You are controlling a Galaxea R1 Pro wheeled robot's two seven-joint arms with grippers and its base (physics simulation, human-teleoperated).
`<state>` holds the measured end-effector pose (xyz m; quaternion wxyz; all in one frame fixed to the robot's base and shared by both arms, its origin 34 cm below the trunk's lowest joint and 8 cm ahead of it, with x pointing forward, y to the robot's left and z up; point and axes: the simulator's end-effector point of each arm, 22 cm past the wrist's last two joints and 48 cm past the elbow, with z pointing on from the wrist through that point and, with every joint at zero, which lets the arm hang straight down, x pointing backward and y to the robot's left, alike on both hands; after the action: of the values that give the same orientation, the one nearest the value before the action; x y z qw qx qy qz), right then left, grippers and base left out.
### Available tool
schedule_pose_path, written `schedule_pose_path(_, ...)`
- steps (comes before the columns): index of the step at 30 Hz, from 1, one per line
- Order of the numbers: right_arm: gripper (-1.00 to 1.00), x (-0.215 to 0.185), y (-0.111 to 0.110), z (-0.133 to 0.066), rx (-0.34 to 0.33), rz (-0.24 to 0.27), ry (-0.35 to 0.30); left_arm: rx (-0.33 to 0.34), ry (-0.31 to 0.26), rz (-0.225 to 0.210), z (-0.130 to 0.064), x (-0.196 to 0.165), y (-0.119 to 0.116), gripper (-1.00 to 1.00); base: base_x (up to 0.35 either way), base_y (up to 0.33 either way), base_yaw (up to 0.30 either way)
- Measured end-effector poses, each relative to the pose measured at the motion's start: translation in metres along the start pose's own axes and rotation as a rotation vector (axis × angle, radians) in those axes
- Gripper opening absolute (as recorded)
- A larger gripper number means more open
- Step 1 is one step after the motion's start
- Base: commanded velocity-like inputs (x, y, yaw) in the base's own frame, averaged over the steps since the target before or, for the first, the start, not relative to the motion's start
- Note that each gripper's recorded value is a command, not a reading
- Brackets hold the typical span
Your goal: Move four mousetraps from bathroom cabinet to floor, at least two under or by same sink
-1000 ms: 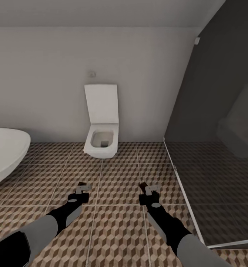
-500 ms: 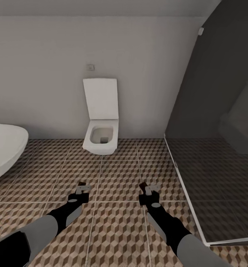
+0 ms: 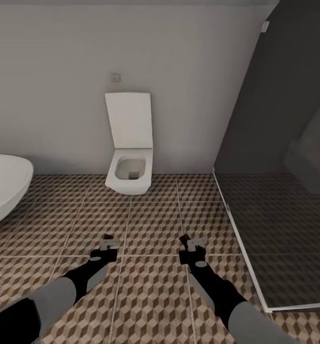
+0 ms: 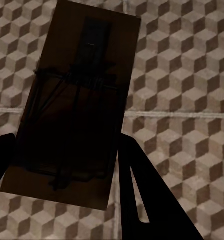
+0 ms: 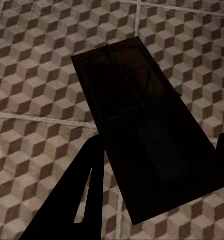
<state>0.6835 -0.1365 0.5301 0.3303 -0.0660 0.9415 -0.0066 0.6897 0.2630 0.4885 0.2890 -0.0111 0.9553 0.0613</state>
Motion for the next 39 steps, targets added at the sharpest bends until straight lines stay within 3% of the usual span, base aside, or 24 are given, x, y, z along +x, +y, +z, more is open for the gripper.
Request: schedule_pose_path(39, -1.0, 0.085, 0.01, 0.067, -0.009, 0.003, 0.06, 0.005, 0.06, 0.009, 0.072, 0.082, -0.013, -1.0, 0.0, 0.0, 0.0)
